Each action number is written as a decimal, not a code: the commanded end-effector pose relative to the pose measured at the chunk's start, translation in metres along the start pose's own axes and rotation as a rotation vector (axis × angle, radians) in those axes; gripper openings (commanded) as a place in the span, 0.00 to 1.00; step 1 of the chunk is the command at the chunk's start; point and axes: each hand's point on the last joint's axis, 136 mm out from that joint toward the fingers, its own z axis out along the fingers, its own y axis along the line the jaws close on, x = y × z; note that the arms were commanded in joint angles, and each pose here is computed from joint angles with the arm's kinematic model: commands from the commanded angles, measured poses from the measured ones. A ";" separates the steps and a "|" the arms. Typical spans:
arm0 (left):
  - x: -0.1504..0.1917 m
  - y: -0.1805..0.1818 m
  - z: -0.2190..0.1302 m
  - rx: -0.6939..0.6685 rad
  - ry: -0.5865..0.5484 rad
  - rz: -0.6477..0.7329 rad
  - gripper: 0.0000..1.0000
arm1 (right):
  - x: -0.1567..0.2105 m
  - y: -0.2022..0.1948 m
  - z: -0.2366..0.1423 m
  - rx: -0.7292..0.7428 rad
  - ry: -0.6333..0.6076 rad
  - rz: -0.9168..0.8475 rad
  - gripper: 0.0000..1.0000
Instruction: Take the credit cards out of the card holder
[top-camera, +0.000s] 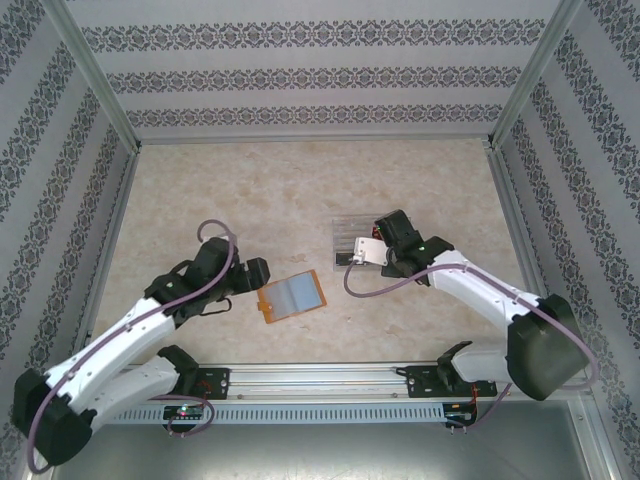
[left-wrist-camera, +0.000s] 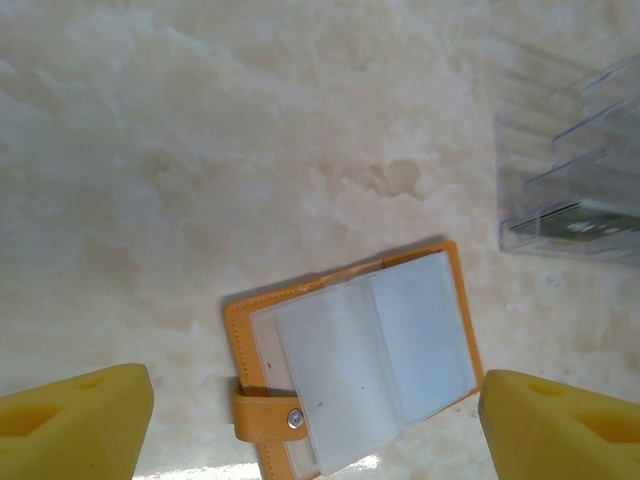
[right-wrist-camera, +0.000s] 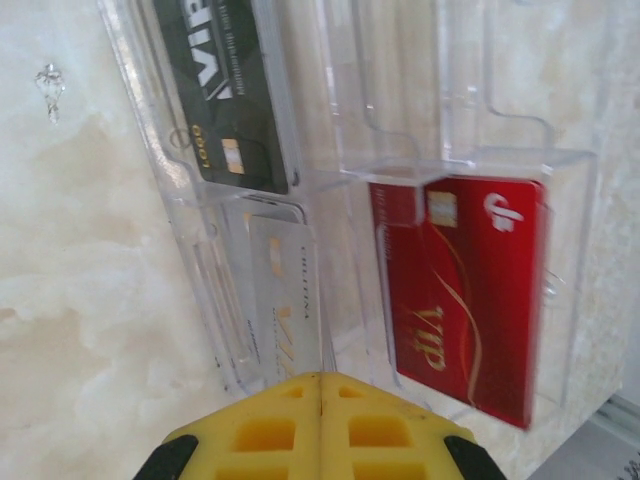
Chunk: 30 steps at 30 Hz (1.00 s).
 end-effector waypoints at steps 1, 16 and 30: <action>-0.021 -0.033 0.012 0.102 -0.012 0.025 0.82 | 0.006 0.006 -0.011 -0.001 0.009 0.072 0.00; 0.011 -0.124 0.131 0.152 0.244 0.249 0.66 | 0.012 0.009 -0.025 0.050 -0.034 0.154 0.00; 0.034 -0.119 0.176 0.015 0.324 0.296 0.66 | 0.006 0.006 -0.023 0.052 -0.055 0.165 0.00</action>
